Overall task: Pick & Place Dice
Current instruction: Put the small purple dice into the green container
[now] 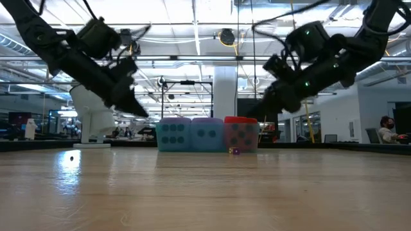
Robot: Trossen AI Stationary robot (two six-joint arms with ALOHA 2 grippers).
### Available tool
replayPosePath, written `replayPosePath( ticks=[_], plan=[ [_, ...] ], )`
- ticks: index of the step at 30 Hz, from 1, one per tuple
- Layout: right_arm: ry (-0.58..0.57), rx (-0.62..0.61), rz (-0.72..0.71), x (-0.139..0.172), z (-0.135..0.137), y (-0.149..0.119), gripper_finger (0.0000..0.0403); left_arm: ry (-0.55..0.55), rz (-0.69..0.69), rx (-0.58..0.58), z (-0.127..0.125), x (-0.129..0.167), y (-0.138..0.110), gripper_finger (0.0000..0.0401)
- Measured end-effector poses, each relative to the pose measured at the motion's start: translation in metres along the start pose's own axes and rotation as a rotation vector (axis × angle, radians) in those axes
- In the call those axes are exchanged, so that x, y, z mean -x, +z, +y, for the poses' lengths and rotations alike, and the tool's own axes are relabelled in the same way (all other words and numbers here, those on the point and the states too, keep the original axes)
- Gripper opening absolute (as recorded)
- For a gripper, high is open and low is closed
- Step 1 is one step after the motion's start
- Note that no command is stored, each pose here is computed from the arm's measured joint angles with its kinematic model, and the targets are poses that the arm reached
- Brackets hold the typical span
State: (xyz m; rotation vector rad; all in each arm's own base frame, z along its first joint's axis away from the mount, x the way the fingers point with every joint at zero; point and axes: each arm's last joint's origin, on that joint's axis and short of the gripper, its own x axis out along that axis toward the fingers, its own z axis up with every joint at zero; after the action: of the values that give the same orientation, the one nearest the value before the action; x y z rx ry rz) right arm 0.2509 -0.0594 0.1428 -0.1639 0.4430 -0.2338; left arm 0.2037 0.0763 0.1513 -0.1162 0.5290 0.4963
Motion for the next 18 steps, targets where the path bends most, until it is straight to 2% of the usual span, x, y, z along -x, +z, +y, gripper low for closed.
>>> replayPosePath(
  ticks=[6, 10, 18],
  plan=[
    [0.013, -0.011, -0.152, 0.008, 0.007, 0.020, 0.0000, -0.222, -0.158, -0.191, -0.025, 0.023, 0.017, 0.0002],
    [0.020, -0.049, -0.199, 0.014, 0.009, 0.029, 0.0000, -0.233, -0.235, -0.246, -0.038, 0.041, 0.024, 0.0001],
    [0.036, -0.045, -0.216, 0.019, 0.012, 0.033, 0.0000, -0.245, -0.287, -0.344, -0.054, 0.077, 0.023, 0.0001]
  ],
)
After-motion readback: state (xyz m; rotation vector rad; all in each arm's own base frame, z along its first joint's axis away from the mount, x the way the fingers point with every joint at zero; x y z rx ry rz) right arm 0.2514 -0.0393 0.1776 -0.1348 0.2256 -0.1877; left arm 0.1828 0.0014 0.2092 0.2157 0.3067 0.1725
